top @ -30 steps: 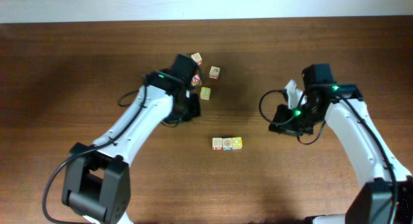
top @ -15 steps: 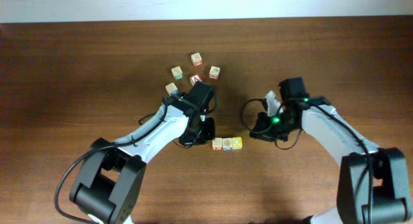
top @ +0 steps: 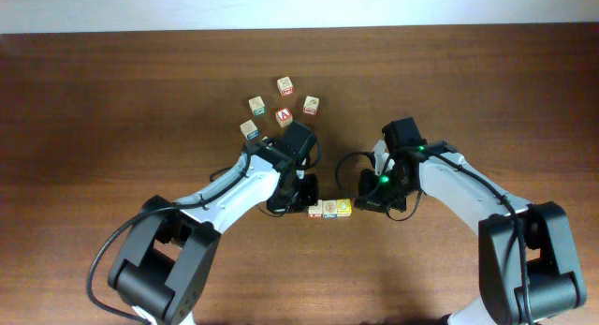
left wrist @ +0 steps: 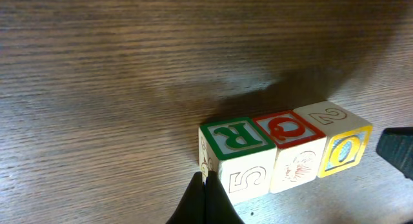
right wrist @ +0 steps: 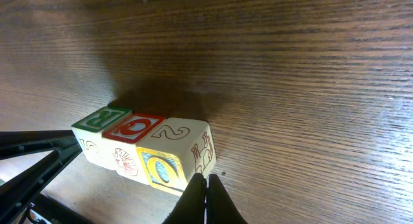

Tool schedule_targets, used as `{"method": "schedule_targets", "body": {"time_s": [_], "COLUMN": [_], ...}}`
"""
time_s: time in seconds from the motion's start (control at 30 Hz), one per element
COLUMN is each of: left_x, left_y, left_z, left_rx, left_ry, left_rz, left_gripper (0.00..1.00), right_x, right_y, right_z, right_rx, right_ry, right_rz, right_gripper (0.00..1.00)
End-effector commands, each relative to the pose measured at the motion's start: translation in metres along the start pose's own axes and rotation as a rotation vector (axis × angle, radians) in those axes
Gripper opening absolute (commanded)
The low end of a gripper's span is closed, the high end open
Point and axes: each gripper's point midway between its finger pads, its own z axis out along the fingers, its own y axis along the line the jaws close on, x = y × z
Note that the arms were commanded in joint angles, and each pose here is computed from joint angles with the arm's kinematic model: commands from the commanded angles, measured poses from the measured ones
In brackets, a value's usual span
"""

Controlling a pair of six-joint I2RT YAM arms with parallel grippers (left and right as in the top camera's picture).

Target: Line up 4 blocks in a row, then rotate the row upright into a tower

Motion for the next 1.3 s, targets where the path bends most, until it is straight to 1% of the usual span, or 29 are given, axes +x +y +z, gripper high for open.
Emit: {"method": "schedule_targets", "body": {"time_s": [0.0,0.27,0.43,0.73,0.93,1.13,1.27], "left_x": [0.004,0.003,-0.002,-0.002,0.0,0.0,0.0], "left_y": [-0.001,-0.002,0.009,0.013,0.011,0.007,0.006], "left_z": [0.005,0.005,0.002,0.007,0.012,0.012,0.012], "left_rx": [0.011,0.017,0.005,-0.012,0.004,0.023,0.031], "left_ry": [0.02,0.017,0.014,0.02,0.037,0.041,0.042], "left_rz": [-0.006,-0.017,-0.05,-0.054,-0.055,-0.026,-0.009], "left_gripper": [0.0,0.0,0.0,0.0,0.0,0.0,0.0], "right_x": [0.006,0.013,0.012,0.005,0.005,0.007,0.007], "right_y": [-0.006,-0.001,-0.004,-0.009,-0.008,-0.005,-0.003], "right_z": [0.007,0.01,0.01,0.007,0.007,0.02,0.02], "right_rx": [0.025,0.021,0.042,0.038,0.035,-0.015,-0.034], "right_ry": [0.024,0.048,0.039,0.022,0.02,0.064,0.066], "right_rz": [0.025,0.053,0.053,-0.01,-0.045,-0.073,-0.088], "right_gripper": [0.04,0.04,0.04,0.04,0.04,0.04,0.04]}}
